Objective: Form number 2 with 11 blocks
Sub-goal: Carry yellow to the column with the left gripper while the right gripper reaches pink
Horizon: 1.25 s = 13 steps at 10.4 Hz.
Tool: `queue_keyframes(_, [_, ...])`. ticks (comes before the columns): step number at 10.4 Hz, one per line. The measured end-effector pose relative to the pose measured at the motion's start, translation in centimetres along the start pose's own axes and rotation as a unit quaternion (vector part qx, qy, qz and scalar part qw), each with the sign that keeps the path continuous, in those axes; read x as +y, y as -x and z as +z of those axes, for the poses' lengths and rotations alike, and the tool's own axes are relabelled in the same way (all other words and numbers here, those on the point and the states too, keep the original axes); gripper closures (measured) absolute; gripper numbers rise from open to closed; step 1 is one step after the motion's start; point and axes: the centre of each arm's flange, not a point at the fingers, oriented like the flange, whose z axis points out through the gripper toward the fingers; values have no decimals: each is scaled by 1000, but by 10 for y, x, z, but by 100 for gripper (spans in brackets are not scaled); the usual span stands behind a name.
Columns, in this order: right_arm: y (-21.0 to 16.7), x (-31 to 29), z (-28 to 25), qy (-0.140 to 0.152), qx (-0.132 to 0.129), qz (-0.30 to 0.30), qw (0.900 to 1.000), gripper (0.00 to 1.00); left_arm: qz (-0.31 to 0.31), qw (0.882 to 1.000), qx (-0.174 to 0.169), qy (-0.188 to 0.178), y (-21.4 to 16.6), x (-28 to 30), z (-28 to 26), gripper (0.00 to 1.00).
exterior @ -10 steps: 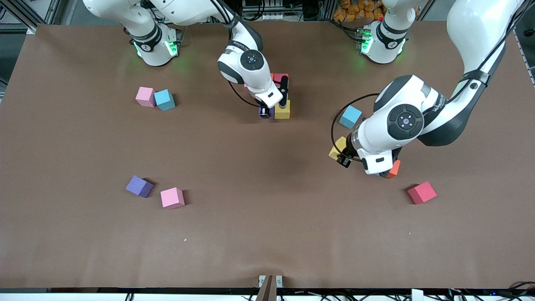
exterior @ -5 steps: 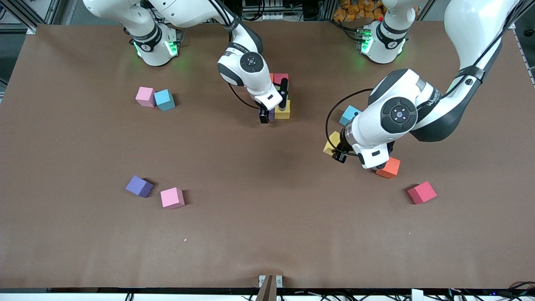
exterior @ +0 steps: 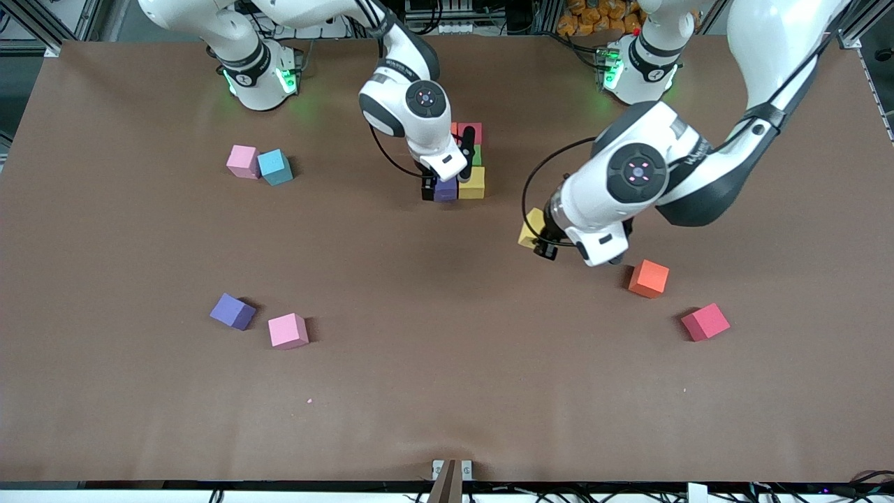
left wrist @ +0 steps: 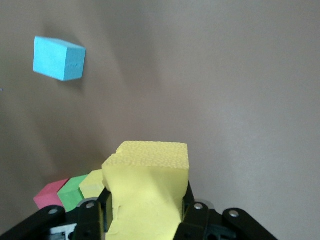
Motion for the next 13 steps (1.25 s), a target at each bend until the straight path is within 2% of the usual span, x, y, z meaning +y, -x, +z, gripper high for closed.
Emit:
queue_keyframes(1, [1, -1, -7, 2, 0, 2, 1000, 0, -7, 1000, 1, -2, 10, -3, 3, 47])
queue_keyframes(3, [7, 11, -28, 6, 15, 19, 1000, 0, -21, 1000, 3, -6, 25, -7, 9, 47])
queue_keyframes(5, [38, 51, -78, 25, 34, 55, 998, 0, -36, 999, 0, -1, 46, -12, 14, 47])
queue_keyframes(7, [94, 99, -143, 58, 62, 112, 990, 0, -51, 999, -10, 8, 72, -17, 26, 47])
queue_keyframes(9, [169, 144, -198, 89, 76, 162, 980, 0, -66, 998, -19, 14, 98, -22, 41, 47])
queue_keyframes(11, [247, 187, -212, 101, 75, 197, 972, 0, -87, 996, -19, 20, 122, -25, 61, 47])
queue_keyframes(13, [307, 221, -201, 107, 77, 226, 965, 0, -104, 994, -20, 27, 150, -31, 81, 47])
